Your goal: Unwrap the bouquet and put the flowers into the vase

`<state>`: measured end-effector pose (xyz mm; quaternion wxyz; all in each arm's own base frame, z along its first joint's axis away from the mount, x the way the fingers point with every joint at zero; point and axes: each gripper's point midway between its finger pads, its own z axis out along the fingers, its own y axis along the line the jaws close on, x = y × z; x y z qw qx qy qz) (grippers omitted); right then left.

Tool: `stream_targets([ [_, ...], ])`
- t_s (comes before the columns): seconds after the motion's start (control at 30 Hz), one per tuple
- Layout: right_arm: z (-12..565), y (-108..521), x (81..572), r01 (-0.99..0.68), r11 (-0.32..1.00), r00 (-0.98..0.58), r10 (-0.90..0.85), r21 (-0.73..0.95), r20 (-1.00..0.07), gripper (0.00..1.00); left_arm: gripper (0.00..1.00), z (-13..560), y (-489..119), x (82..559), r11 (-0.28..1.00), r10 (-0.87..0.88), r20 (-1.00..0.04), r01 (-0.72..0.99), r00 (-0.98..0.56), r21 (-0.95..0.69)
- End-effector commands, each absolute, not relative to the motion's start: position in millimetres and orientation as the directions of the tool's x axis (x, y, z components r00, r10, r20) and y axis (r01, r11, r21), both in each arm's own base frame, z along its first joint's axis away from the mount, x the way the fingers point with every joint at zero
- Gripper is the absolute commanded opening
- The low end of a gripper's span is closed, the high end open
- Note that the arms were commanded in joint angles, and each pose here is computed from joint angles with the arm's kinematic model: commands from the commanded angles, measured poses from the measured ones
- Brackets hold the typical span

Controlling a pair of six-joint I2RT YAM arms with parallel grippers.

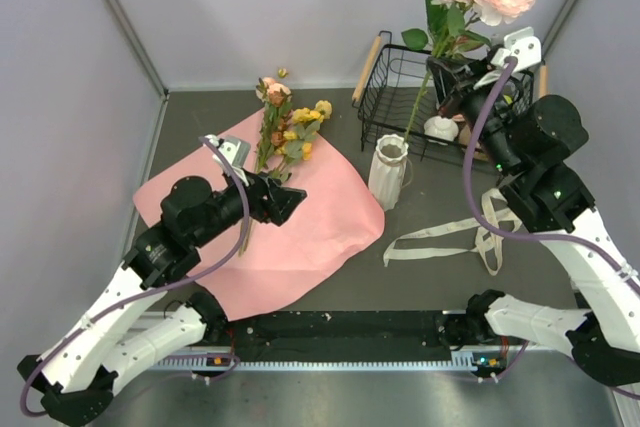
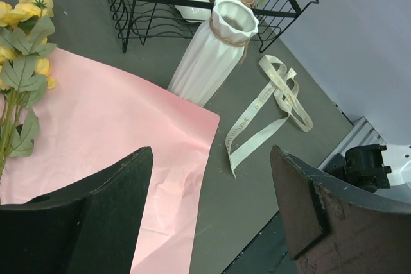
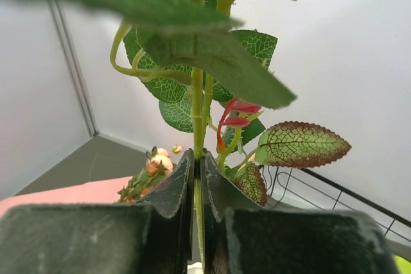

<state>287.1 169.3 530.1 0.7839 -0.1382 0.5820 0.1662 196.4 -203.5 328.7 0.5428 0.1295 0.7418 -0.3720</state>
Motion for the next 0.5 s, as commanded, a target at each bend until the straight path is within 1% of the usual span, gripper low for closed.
stream_targets([
  [0.0, 553.9, 168.5, 282.6, -0.439, 0.899, 0.32, 0.151, -0.005, -0.935, 0.0, 0.79, 338.7, -206.9, 198.0, 0.678, -0.223, -0.909, 0.614, -0.353, -0.405],
  [0.17, 528.8, 175.9, 295.1, -0.433, 0.901, 0.279, 0.152, 0.017, -0.948, 0.0, 0.79, 338.4, -201.0, 196.7, 0.691, -0.228, -0.91, 0.601, -0.347, -0.402],
  [0.27, 502.9, 180.5, 301.5, -0.435, 0.899, 0.237, 0.165, 0.047, -0.957, 0.0, 0.79, 334.5, -197.7, 196.2, 0.701, -0.225, -0.91, 0.591, -0.349, -0.4],
  [0.3, 479.1, 183.7, 306.1, -0.432, 0.901, 0.199, 0.139, 0.04, -0.97, 0.0, 0.79, 334.6, -197.5, 195.7, 0.701, -0.226, -0.91, 0.591, -0.347, -0.399],
  [0.33, 483.3, 183.2, 304.5, -0.438, 0.896, 0.218, 0.184, 0.072, -0.958, 0.0, 0.79, 333.9, -196.6, 196.1, 0.704, -0.226, -0.91, 0.587, -0.347, -0.399],
  [0.37, 476.0, 184.6, 304.8, -0.441, 0.893, 0.206, 0.196, 0.088, -0.959, 0.0, 0.79, 332.5, -196.8, 196.1, 0.705, -0.224, -0.91, 0.587, -0.349, -0.399],
  [0.4, 456.0, 187.0, 308.5, -0.438, 0.895, 0.178, 0.184, 0.089, -0.967, 0.0, 0.79, 332.1, -195.9, 196.9, 0.709, -0.225, -0.91, 0.582, -0.349, -0.398],
  [0.47, 446.2, 184.5, 308.4, -0.426, 0.898, 0.176, 0.203, 0.111, -0.963, 0.0, 0.79, 330.5, -194.8, 198.4, 0.717, -0.224, -0.909, 0.572, -0.352, -0.398],
])
